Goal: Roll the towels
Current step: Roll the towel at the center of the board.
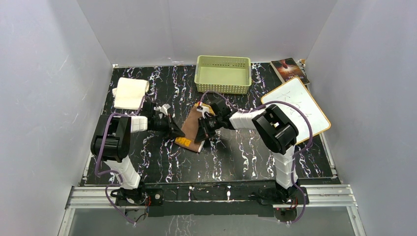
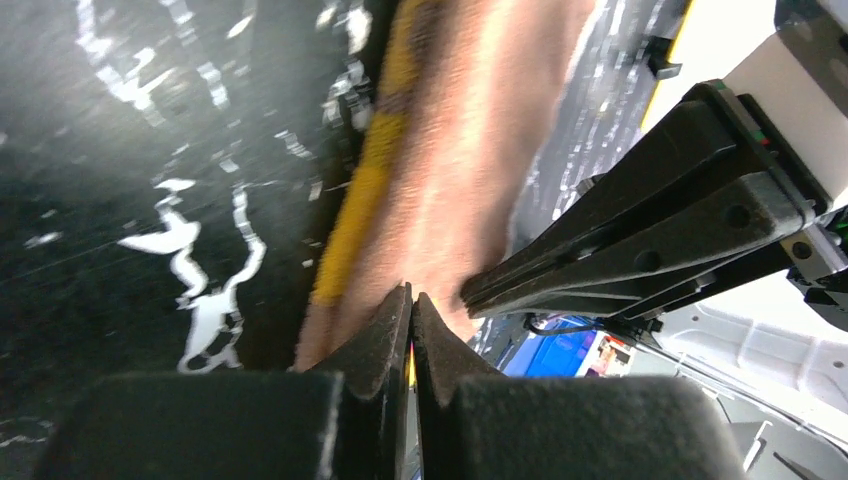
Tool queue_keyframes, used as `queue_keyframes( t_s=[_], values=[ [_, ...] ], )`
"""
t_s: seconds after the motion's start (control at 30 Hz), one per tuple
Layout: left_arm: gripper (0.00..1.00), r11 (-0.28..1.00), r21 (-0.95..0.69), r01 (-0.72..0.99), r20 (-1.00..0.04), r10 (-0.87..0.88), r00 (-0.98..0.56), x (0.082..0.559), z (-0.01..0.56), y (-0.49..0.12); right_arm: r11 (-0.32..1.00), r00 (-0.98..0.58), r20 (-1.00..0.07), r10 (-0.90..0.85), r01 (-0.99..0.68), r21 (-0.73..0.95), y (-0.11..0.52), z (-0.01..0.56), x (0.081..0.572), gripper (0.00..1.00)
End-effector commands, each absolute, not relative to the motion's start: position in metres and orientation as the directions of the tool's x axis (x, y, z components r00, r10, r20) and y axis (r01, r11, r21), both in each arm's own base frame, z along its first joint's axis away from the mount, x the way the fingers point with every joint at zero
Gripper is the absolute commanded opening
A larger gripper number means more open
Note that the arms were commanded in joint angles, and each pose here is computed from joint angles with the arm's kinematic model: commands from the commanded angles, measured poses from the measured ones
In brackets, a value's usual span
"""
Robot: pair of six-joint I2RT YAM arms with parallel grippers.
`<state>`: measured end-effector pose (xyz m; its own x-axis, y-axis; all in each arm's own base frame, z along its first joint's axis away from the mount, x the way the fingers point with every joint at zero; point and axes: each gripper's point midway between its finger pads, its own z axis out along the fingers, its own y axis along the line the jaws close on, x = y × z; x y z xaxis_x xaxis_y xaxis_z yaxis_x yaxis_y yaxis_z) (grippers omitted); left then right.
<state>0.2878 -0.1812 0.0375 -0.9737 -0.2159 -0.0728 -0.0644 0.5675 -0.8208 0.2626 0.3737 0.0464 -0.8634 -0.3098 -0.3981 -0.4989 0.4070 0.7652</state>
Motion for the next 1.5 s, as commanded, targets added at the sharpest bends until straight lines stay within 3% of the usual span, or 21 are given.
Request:
queue_keyframes(
  t_s=[0.0,0.23,0.5,0.73,0.83,0.93,0.97,1.03,1.1,1.3,1.47],
  values=[
    [0.00,0.616,-0.778,-0.125,-0.024,-0.227,-0.974,0.269,0.016,-0.173,0.380,-0.875,-0.386,-0.292,-0.476,0.793,0.363,0.030,0.266,0.00],
    [0.00,0.600,-0.758,-0.255,0.054,-0.332,-0.942,0.238,0.001,-0.173,0.501,-0.894,-0.293,-0.338,-0.435,0.748,0.322,-0.017,0.275,0.00],
    [0.00,0.623,-0.714,-0.320,0.064,-0.396,-0.916,0.222,-0.016,-0.175,0.533,-0.912,-0.259,-0.318,-0.398,0.747,0.303,-0.021,0.292,0.00],
    [0.00,0.681,-0.681,-0.271,0.004,-0.366,-0.931,0.244,-0.012,-0.169,0.578,-0.895,-0.323,-0.306,-0.445,0.685,0.299,0.011,0.307,0.00],
    [0.00,0.694,-0.676,-0.248,-0.019,-0.352,-0.936,0.253,-0.008,-0.165,0.609,-0.862,-0.422,-0.281,-0.500,0.616,0.297,0.040,0.321,0.00],
    [0.00,0.709,-0.669,-0.221,-0.042,-0.333,-0.942,0.261,-0.004,-0.162,0.603,-0.724,-0.630,-0.282,-0.644,0.470,0.310,0.089,0.325,0.00],
    [0.00,0.710,-0.672,-0.211,-0.049,-0.327,-0.944,0.264,-0.001,-0.163,0.611,-0.651,-0.700,-0.294,-0.691,0.386,0.316,0.104,0.324,0.08],
    [0.00,0.705,-0.681,-0.201,-0.050,-0.318,-0.947,0.267,0.003,-0.164,0.589,-0.486,-0.811,-0.325,-0.775,0.228,0.324,0.131,0.316,0.40],
    [0.00,0.695,-0.694,-0.190,-0.057,-0.316,-0.947,0.272,0.007,-0.167,0.526,-0.303,-0.884,-0.355,-0.847,0.078,0.330,0.147,0.304,0.56],
    [0.00,0.687,-0.704,-0.180,-0.053,-0.304,-0.951,0.271,0.011,-0.169,0.228,0.162,-0.860,-0.484,-0.926,-0.302,0.350,0.133,0.260,0.58],
    [0.00,0.678,-0.715,-0.169,-0.050,-0.291,-0.955,0.268,0.013,-0.171,0.128,0.328,-0.784,-0.527,-0.882,-0.454,0.361,0.102,0.254,0.58]
  ],
)
